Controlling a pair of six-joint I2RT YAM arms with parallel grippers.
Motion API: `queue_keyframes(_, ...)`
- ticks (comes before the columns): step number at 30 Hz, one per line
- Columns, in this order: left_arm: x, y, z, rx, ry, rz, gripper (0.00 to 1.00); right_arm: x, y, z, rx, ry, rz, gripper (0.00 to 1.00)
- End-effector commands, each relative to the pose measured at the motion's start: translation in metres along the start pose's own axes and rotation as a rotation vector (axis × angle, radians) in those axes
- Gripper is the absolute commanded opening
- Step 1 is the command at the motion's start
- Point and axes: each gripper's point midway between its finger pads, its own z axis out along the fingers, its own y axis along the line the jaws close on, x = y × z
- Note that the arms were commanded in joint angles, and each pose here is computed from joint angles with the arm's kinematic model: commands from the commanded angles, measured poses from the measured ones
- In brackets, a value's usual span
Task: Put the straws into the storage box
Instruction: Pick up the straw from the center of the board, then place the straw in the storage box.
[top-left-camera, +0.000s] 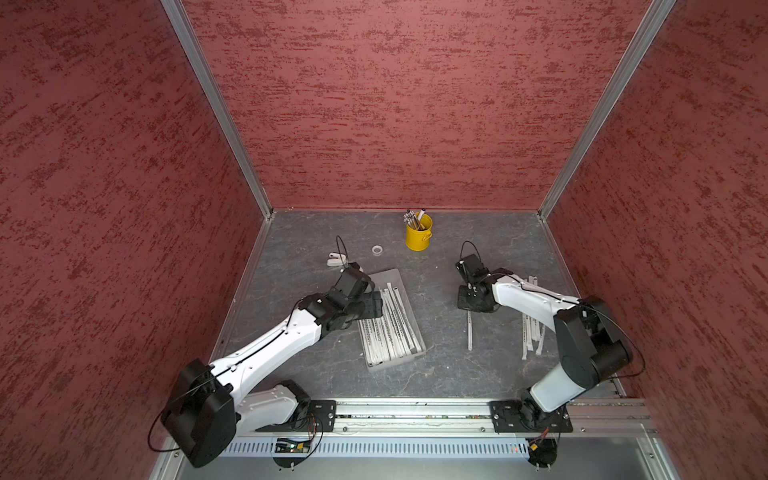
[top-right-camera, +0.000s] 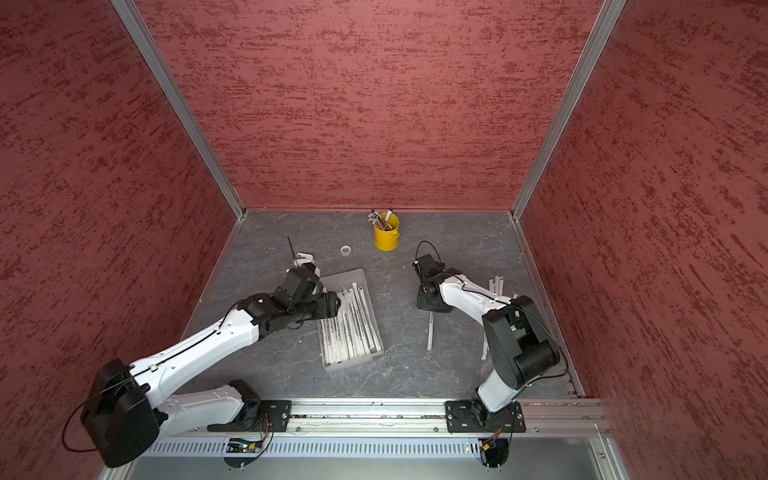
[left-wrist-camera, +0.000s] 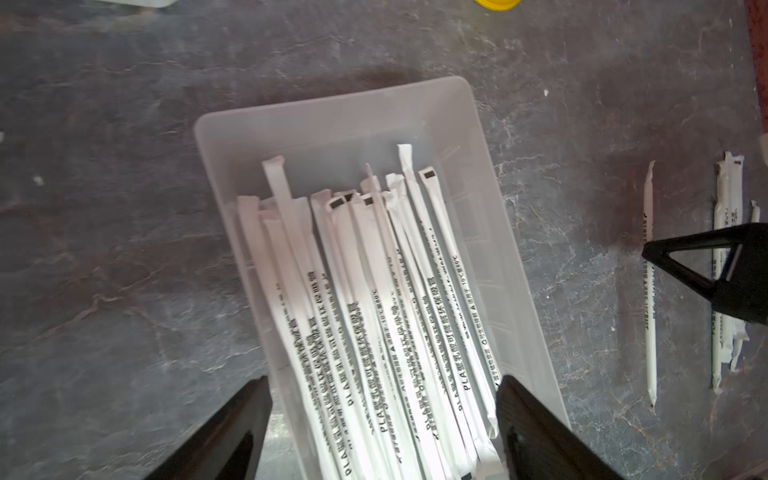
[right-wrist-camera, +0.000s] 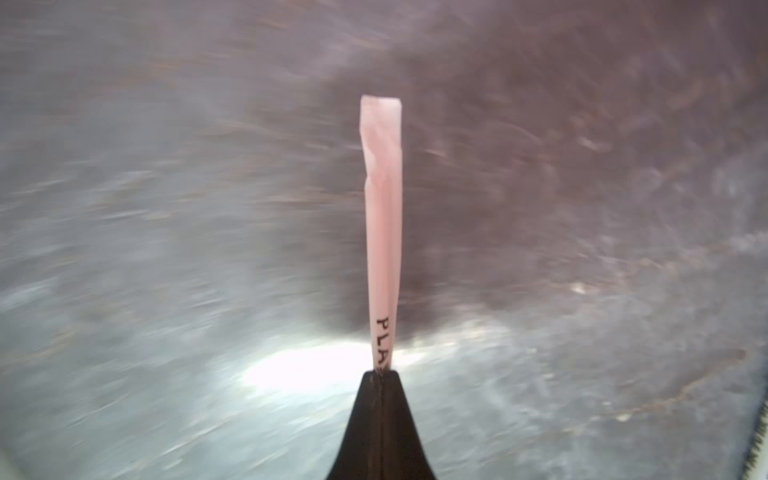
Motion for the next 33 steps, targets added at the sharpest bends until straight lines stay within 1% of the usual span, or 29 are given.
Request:
queue_keyframes(1,0.007,0.020,-0.007,-0.019,0.014,-0.067,0.87,-0.012,0.046,-0.041,-0.064,-0.075,-0.064,0.02)
queue_keyframes(5,0.004,0.033,-0.015,-0.025,0.005,-0.122,0.87,-0.005,0.120,-0.079,-0.168,-0.116,-0.165,0.02)
queue_keyframes(8,0.002,0.033,-0.018,-0.019,0.001,-0.138,0.87,0.008,0.167,-0.093,-0.208,-0.142,-0.236,0.02)
queue_keyframes(10,0.002,0.031,-0.019,-0.010,0.002,-0.148,0.87,0.018,0.190,-0.094,-0.210,-0.152,-0.271,0.02)
queue_keyframes(13,0.002,0.026,-0.017,0.015,0.006,-0.158,0.87,0.028,0.210,-0.082,-0.215,-0.149,-0.273,0.02)
queue_keyframes(19,0.008,0.020,-0.010,0.027,0.031,-0.151,0.87,0.034,0.226,-0.051,-0.210,-0.123,-0.253,0.02)
queue_keyframes(27,0.014,0.010,-0.001,0.041,0.048,-0.132,0.87,0.053,0.223,-0.013,-0.162,-0.054,-0.252,0.02)
queue_keyframes(33,0.014,0.006,0.001,0.043,0.051,-0.118,0.87,0.063,0.222,0.002,-0.153,-0.015,-0.250,0.03)
